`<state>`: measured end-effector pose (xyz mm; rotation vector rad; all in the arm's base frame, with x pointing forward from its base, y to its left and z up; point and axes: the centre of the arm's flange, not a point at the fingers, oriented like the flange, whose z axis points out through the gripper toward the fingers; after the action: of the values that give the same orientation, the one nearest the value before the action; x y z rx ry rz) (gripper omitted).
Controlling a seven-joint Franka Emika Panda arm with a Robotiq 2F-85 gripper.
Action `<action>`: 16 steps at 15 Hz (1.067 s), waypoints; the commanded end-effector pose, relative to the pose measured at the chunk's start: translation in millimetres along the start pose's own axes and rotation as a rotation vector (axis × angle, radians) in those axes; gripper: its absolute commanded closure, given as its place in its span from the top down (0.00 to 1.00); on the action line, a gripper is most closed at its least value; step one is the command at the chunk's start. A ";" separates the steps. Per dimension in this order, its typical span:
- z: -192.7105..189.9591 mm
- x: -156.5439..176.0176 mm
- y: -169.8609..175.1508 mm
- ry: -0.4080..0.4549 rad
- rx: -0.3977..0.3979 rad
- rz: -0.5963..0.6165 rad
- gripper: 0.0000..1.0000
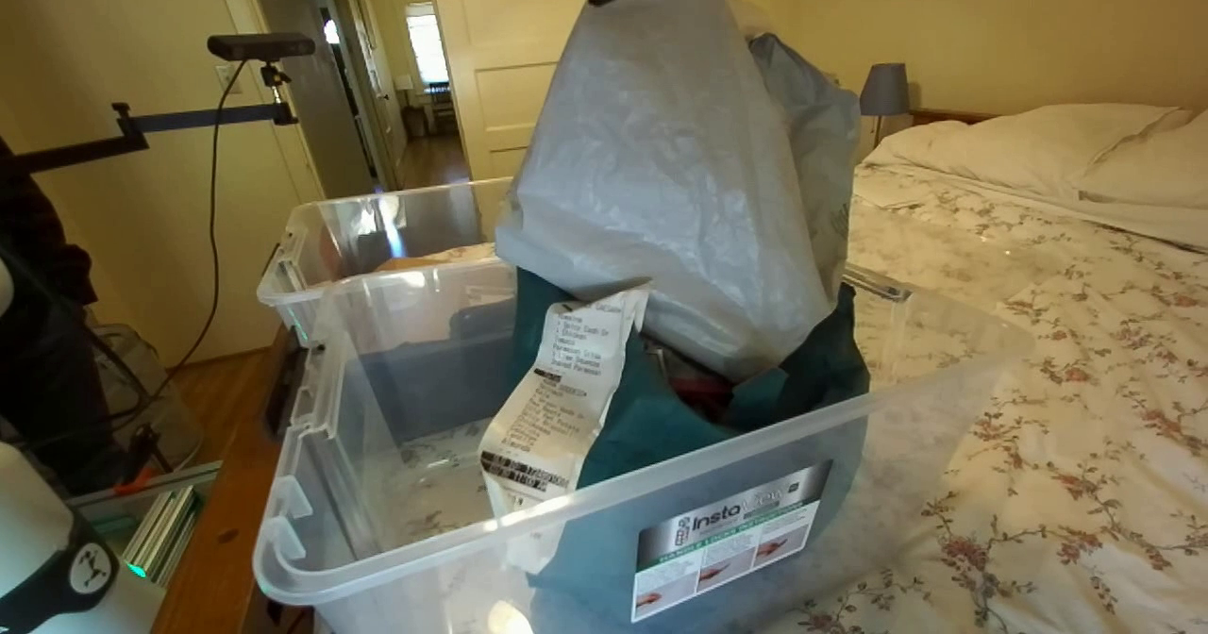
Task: Pick up the plastic from the box and put it in the other box
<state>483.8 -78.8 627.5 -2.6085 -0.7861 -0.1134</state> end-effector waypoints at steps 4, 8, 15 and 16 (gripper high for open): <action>30.2 -6.3 -1.0 -0.082 0.009 -0.085 1.00; 54.8 -12.8 -11.6 -0.046 0.026 -0.086 1.00; 89.8 -13.9 10.2 0.108 -0.073 0.013 1.00; 93.2 -20.0 8.3 0.136 -0.091 0.020 1.00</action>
<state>467.6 -57.2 535.5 -2.6595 -0.7220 -0.3251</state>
